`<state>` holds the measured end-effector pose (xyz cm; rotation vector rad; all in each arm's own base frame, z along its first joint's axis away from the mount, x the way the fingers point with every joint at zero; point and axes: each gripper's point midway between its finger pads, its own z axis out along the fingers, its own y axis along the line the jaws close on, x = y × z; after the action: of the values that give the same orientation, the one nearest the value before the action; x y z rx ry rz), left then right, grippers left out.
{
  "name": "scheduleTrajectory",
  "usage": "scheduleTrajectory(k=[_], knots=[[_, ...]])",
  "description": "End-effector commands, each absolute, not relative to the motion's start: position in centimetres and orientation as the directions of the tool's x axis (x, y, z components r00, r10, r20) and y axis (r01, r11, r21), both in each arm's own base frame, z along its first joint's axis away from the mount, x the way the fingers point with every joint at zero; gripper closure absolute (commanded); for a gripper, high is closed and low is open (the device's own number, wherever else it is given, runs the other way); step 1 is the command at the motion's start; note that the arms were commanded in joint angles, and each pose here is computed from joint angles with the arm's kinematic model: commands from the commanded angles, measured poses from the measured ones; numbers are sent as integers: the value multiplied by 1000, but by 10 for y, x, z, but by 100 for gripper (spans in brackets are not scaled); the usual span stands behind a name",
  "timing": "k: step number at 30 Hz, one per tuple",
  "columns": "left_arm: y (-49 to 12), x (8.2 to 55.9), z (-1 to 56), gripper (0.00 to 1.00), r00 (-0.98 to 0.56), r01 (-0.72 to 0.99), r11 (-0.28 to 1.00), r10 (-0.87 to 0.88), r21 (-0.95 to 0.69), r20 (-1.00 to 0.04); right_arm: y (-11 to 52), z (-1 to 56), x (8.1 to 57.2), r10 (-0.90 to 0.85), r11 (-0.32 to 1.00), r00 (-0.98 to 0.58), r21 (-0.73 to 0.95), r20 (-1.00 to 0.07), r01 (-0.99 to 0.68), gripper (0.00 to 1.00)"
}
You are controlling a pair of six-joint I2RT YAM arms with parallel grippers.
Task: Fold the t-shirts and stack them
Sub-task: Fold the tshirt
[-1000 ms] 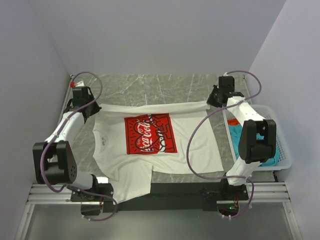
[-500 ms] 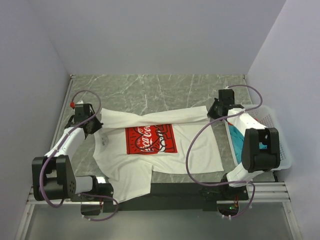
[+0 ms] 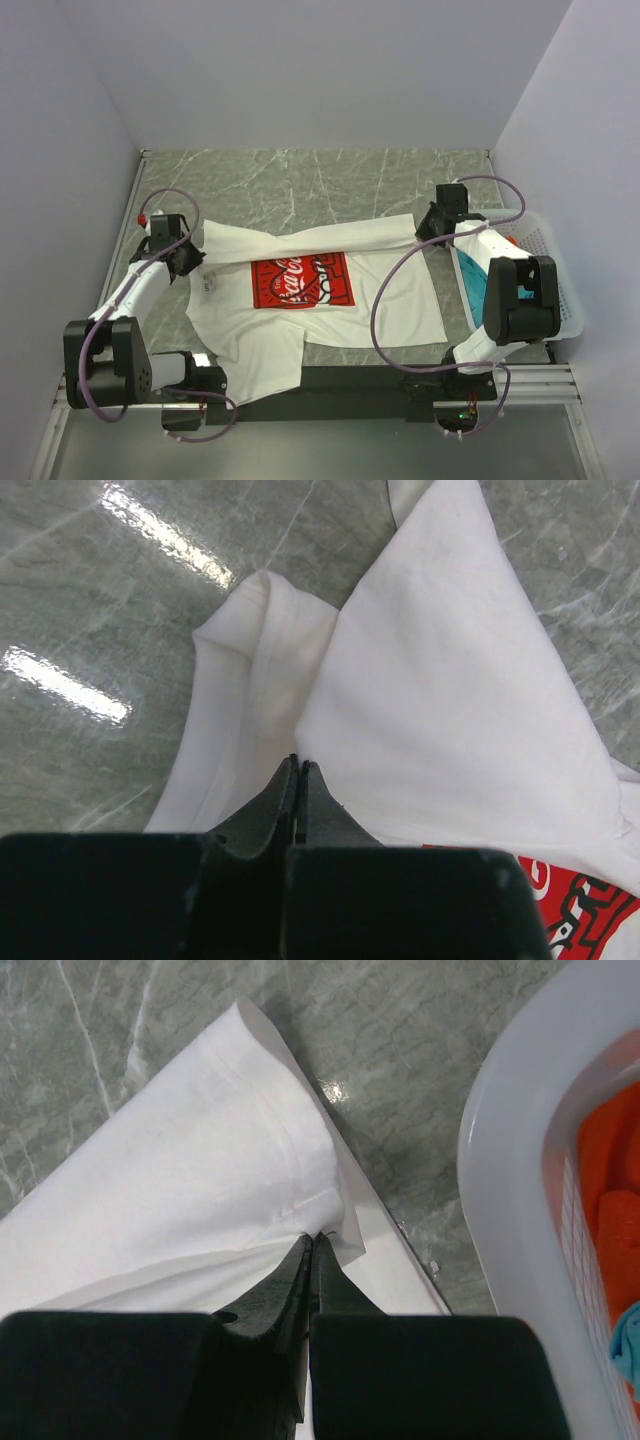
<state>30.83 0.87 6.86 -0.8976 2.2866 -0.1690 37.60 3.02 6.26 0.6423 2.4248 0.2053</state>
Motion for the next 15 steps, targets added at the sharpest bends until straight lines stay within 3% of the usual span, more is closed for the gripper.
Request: scheduleTrajectory(k=[1,9,11,15], knots=[[21,316,92,99,-488,-564,755,-632,-335,-603,21,83,381,502,864,-644,296,-577,408,100],[16,302,66,97,-506,-616,717,-678,-327,-534,26,51,367,504,864,-706,276,-497,422,99],[13,294,56,91,-514,-634,702,-696,-325,-501,31,48,364,500,866,-720,284,-480,412,87],[9,291,67,63,-509,-616,704,-698,-353,-504,36,63,362,472,881,-717,289,-513,374,67]])
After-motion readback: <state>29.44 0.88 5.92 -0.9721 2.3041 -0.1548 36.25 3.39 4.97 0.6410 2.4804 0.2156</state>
